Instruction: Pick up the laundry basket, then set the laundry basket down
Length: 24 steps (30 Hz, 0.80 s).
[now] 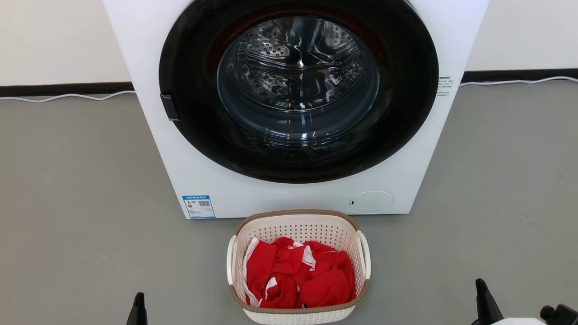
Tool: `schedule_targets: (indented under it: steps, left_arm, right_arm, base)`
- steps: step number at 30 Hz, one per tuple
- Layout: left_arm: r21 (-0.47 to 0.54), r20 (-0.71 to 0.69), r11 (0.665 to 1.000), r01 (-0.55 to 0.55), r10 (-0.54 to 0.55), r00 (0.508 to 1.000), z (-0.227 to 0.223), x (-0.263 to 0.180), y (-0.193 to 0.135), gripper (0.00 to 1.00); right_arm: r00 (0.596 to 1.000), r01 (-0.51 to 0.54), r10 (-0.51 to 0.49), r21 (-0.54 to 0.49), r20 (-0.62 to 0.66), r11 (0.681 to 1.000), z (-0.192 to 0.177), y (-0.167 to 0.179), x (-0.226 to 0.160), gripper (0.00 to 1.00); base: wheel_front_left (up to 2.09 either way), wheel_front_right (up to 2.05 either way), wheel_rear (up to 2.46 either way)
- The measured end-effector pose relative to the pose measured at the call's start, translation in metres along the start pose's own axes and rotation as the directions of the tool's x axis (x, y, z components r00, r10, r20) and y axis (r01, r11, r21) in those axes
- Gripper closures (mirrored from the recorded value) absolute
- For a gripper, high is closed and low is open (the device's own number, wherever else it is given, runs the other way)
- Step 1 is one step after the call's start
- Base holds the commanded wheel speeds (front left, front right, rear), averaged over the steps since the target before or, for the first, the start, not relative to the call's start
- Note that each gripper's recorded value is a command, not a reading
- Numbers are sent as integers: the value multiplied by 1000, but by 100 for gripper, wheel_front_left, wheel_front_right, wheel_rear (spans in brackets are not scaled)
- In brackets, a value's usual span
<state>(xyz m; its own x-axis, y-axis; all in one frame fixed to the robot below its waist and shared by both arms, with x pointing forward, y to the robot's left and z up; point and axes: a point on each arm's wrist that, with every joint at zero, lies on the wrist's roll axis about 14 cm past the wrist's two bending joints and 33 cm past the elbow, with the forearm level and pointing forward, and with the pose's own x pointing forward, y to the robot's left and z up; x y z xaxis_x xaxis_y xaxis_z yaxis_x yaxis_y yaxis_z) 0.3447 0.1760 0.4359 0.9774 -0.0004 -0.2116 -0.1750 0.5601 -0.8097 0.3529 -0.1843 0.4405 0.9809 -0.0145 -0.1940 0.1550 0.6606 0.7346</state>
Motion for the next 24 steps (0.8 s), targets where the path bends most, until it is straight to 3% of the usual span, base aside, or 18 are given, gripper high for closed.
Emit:
schedule_targets:
  steps: [11,24]
  left_arm:
    - [-104,3,995,5,-5,1000,5,3,-3,100]
    - [-230,15,973,31,-28,999,13,10,-11,100]
  right_arm:
    - [1000,9,-9,132,5,991,5,-2,1,100]
    - [1000,-10,5,286,17,958,14,3,6,100]
  base:
    - [0,0,0]
    - [0,0,0]
